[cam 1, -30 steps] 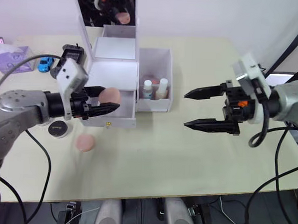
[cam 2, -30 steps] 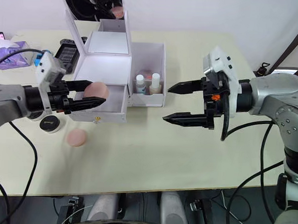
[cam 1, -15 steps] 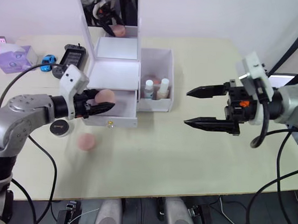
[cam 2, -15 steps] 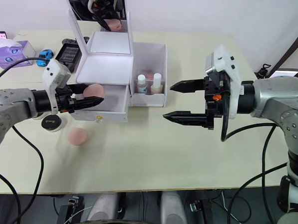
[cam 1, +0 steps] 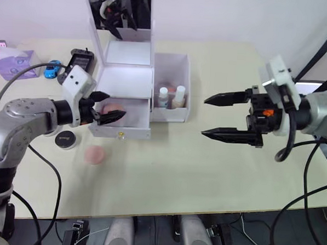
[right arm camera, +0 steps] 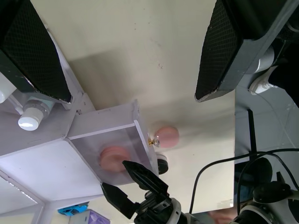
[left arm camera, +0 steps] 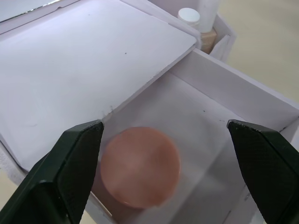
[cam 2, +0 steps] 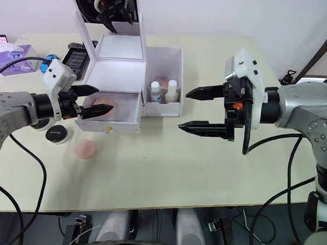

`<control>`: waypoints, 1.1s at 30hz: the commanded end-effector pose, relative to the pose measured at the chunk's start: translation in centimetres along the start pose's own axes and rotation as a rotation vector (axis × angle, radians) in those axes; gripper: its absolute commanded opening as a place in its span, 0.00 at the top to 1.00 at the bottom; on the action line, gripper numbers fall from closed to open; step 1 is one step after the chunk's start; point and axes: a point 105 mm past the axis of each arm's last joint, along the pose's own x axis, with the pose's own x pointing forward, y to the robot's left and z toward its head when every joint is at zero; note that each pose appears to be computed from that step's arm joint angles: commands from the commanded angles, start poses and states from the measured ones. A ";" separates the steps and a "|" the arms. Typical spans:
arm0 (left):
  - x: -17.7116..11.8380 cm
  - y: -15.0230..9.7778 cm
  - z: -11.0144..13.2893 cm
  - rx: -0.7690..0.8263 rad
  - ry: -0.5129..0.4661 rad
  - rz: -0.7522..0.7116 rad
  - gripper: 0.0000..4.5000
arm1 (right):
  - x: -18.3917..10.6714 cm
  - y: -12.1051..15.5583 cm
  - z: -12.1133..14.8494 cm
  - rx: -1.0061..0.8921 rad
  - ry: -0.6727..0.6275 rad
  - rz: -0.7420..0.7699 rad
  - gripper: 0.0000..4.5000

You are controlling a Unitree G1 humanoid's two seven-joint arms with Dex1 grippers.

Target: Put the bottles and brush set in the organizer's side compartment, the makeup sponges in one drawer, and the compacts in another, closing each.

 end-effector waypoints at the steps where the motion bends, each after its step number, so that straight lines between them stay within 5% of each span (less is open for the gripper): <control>1: -1.5 0.3 2.4 0.061 -0.053 0.019 0.02 | -0.4 0.0 0.8 -0.044 -0.005 -0.005 0.00; 8: -3.5 -0.5 4.5 0.102 -0.153 -0.073 0.02 | -1.2 -1.1 0.4 -0.070 -0.017 -0.060 0.00; 12: -5.4 1.9 4.5 0.110 -0.175 0.000 0.02 | -2.3 -2.9 -0.5 -0.092 -0.044 -0.165 0.00; 16: -9.9 7.6 1.3 0.123 -0.119 0.221 0.02 | -5.5 -6.0 -3.8 -0.106 -0.026 -0.362 0.00; 23: -17.8 13.0 -3.9 0.065 -0.036 0.460 0.02 | -11.6 -9.1 -9.8 -0.007 0.011 -0.681 0.00; 30: -21.1 13.5 -9.9 -0.029 0.047 0.542 0.02 | -16.0 -8.5 -15.8 0.109 0.080 -0.855 0.00; 33: -21.0 13.3 -10.6 -0.041 0.036 0.543 0.02 | -16.0 -8.2 -16.5 0.113 0.101 -0.851 0.00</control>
